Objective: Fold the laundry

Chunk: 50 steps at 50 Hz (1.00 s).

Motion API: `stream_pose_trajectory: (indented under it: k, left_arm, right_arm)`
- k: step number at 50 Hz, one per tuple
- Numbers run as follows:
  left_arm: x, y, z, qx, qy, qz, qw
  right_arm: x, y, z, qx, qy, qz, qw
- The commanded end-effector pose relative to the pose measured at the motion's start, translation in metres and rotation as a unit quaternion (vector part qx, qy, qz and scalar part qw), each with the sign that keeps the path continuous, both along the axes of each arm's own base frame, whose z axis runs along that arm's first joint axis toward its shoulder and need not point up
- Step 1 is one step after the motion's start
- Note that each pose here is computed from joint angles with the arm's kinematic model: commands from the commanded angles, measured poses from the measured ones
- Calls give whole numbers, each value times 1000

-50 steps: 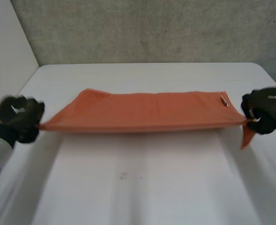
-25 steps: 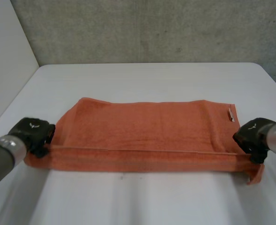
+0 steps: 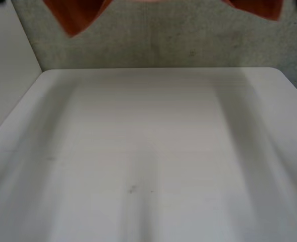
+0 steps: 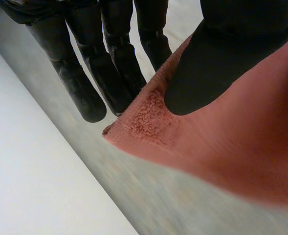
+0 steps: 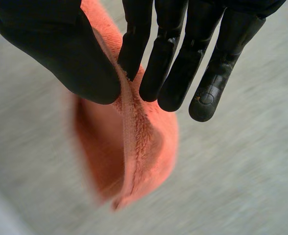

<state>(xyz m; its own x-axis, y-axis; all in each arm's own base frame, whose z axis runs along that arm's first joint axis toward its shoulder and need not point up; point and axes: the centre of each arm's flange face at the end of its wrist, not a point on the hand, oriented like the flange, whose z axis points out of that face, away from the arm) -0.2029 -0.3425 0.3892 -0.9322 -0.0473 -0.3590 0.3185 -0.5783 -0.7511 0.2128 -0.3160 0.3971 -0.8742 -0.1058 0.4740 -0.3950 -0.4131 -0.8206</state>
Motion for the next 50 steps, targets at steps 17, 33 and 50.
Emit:
stream_pose_trajectory:
  k: [17,33,50]
  left_arm:
    - [10,34,-252,353,-64,-31,933]
    - [47,89,-224,493,-87,14,865]
    - [52,110,-211,468,-190,26,863]
  right_arm:
    - [1,-3,-240,347,96,19,933]
    - [-17,68,-219,437,240,40,866]
    - [-48,61,-205,409,326,23,852]
